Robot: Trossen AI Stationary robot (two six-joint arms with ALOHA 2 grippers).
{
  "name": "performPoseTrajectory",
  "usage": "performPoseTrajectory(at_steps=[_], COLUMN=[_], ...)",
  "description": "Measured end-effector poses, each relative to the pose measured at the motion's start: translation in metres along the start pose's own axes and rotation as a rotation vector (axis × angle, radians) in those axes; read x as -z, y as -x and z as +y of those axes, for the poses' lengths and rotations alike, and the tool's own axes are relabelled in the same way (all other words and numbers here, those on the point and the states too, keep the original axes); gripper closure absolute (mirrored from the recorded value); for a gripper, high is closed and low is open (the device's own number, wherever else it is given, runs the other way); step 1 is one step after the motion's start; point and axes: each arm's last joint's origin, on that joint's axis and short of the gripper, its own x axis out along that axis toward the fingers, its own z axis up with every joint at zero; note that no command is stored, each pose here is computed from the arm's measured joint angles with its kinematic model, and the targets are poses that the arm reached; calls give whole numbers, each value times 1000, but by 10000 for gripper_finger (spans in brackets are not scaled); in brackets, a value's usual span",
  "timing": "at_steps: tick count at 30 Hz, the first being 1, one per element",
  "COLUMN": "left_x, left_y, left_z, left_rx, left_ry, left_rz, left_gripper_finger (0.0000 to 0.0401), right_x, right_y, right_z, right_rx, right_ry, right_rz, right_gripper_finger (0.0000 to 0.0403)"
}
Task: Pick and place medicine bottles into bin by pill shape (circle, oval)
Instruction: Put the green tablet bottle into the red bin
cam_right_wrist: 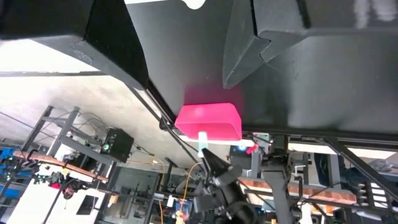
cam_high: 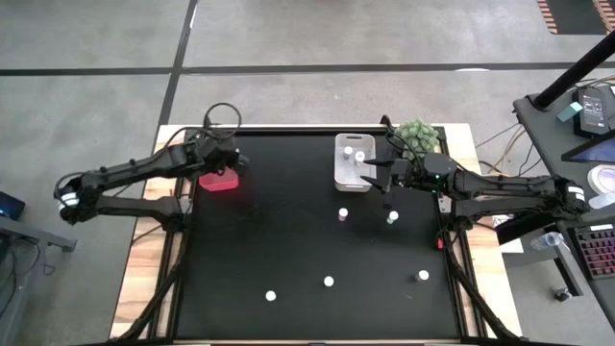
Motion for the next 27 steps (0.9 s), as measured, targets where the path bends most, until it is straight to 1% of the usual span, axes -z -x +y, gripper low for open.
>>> performPoseTrajectory(at_steps=[9,16,24,27], left_x=[17,21,18,16], left_y=[-28,-49,-75,-82], left_z=[37,51,54,52], left_rx=[-207,-312,-350,-335], left_ry=[143,175,179,169], left_rz=[51,135,176,174], left_gripper_finger=[303,303,303,303], right_x=[0,0,0,0], right_y=[0,0,0,0], right_z=[0,0,0,0], right_rx=[0,0,0,0], right_ry=[0,5,7,7], right_rz=[0,0,1,0], right_gripper_finger=[202,202,202,202])
